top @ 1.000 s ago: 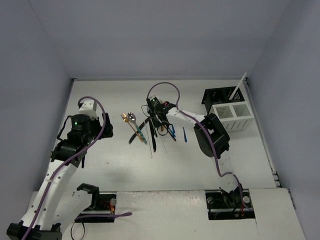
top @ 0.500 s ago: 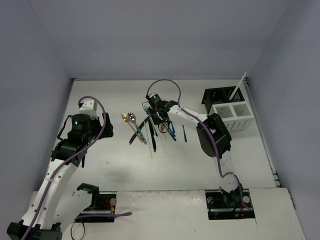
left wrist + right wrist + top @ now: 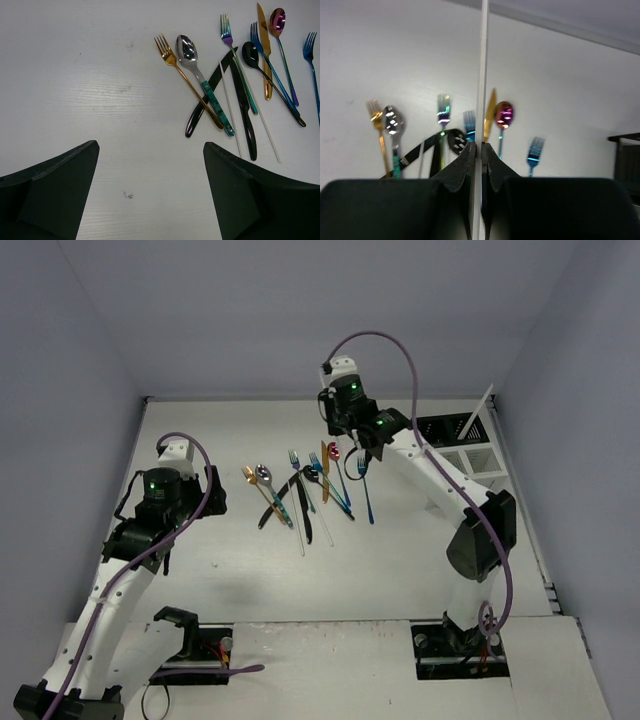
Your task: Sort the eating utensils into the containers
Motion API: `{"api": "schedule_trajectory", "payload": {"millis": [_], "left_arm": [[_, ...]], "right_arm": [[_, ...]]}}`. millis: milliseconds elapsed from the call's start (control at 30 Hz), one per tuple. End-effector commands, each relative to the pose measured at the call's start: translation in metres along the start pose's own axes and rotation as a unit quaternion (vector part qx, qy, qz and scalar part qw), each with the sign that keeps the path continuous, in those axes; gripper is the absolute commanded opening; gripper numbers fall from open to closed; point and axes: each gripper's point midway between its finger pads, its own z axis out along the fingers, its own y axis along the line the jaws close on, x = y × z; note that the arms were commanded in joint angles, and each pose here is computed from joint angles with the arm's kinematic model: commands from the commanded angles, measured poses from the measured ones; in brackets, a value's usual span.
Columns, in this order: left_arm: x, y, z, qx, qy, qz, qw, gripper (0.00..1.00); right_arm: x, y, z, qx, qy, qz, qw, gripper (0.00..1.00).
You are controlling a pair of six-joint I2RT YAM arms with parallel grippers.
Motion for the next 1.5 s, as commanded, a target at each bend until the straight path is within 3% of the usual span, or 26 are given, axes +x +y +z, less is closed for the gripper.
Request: {"api": "schedule_trajectory", "payload": {"millis": [0, 67, 267, 433, 667, 1067, 1300, 1467], "left_arm": [[-0.016, -0.003, -0.001, 0.005, -0.027, -0.011, 1.000, 0.83], [-0.016, -0.002, -0.001, 0.004, -0.029, -0.011, 1.000, 0.83], [-0.017, -0.001, -0.002, 0.002, -0.033, -0.011, 0.999, 0.83], [-0.017, -0.001, -0.001, 0.001, -0.032, -0.010, 0.999, 0.83], [-0.018, -0.001, 0.000, 0.001, -0.035, -0.010, 0.999, 0.83], [-0.018, 0.000, 0.003, -0.001, -0.031, -0.012, 0.999, 0.83], [-0.021, 0.000, 0.000, 0.003, -0.038, -0.015, 0.999, 0.83], [-0.023, -0.002, -0.003, 0.008, -0.045, -0.017, 0.999, 0.83]], "right_arm": [[-0.069, -0.117, -0.030, 0.134, -0.108, 0.045, 0.984, 0.00], [-0.093, -0.163, -0.047, 0.173, -0.170, 0.064, 0.968, 0.00], [-0.098, -0.269, -0.082, 0.260, -0.287, 0.100, 0.917, 0.00], [-0.081, -0.337, -0.086, 0.335, -0.314, 0.115, 0.881, 0.00], [-0.060, -0.401, -0.065, 0.377, -0.300, 0.123, 0.868, 0.00], [-0.008, -0.418, -0.011, 0.352, -0.241, 0.128, 0.895, 0.01], [-0.016, -0.399, -0.024, 0.333, -0.249, 0.140, 0.899, 0.32], [-0.048, -0.334, -0.049, 0.293, -0.245, 0.126, 0.916, 0.37]]}}
